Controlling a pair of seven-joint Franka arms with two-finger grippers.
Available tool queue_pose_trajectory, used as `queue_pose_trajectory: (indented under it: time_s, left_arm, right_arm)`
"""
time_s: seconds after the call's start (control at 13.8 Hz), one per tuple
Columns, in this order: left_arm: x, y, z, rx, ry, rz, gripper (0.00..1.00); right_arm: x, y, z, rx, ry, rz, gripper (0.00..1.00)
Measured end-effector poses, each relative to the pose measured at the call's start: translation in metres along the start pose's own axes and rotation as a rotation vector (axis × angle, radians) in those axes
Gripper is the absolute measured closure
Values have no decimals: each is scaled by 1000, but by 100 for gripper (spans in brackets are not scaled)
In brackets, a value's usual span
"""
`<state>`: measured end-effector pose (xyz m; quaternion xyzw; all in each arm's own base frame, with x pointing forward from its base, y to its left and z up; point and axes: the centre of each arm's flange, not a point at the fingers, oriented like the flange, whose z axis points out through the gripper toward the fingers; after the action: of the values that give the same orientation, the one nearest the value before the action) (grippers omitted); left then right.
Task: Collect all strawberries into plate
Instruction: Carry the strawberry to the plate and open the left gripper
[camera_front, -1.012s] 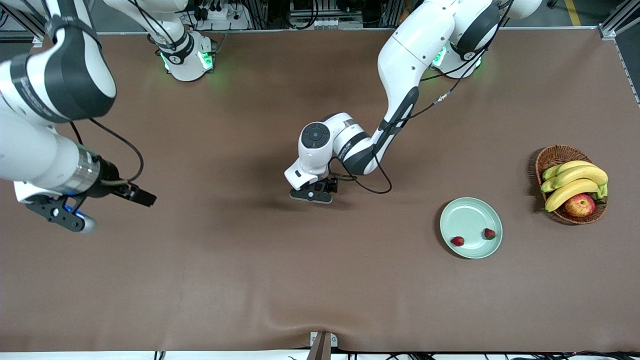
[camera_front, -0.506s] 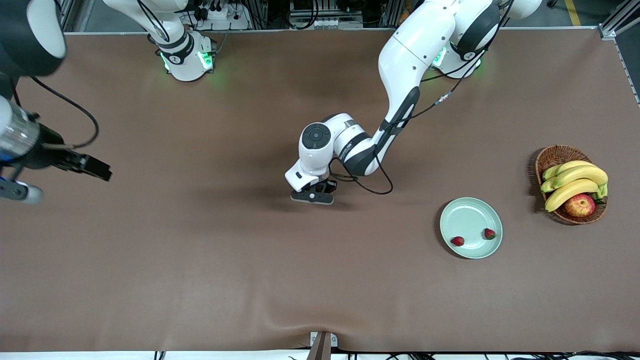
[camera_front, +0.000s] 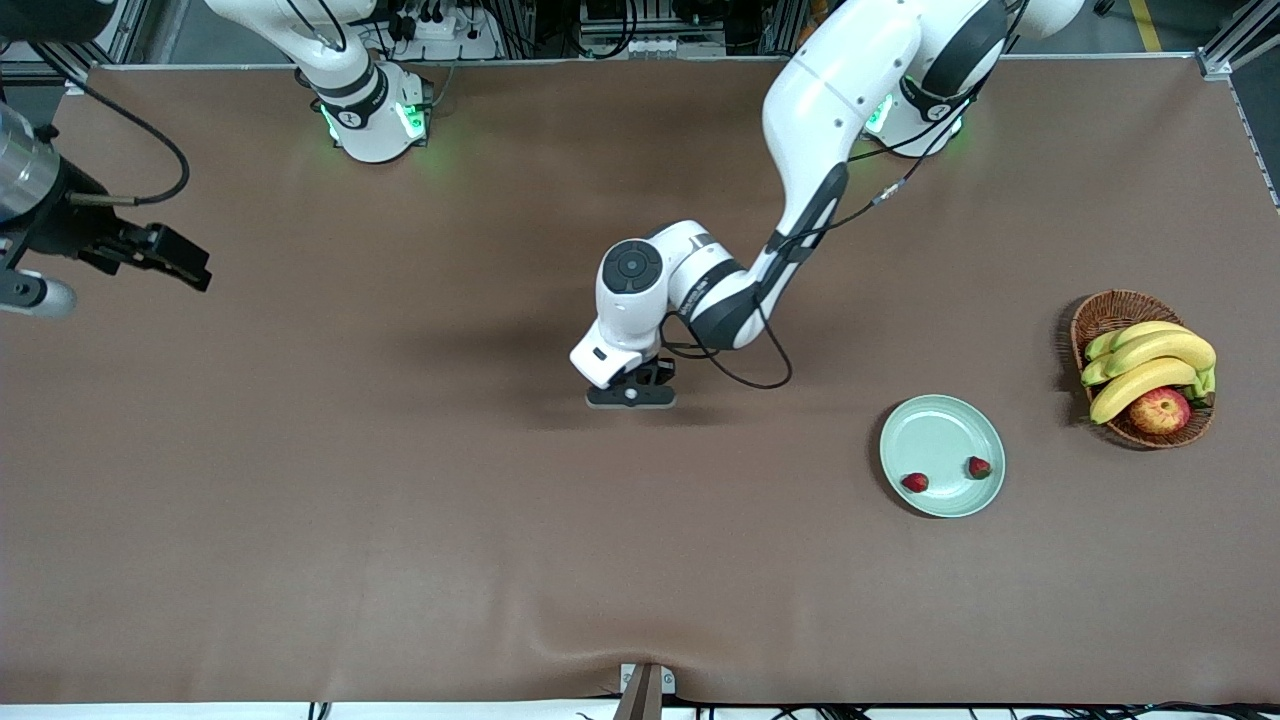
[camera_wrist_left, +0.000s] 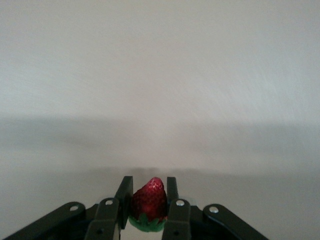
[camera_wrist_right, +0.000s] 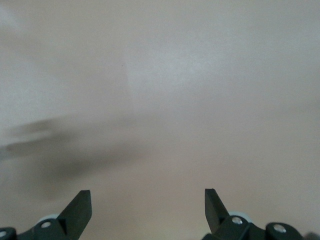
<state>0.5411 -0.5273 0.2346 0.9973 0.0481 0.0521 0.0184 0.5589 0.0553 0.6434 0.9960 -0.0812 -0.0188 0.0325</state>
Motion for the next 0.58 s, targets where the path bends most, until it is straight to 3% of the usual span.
queue_pose_trajectory:
  time_s: [0.36,0.58]
  left_arm:
    - [112,-124,-85,96,-8,-250,68]
    - [158,-212,-98,136,-33,-315,68]
  right_arm:
    - [5,29,4,8,5,-40,0]
    - [6,27,3,17,15,-43,0]
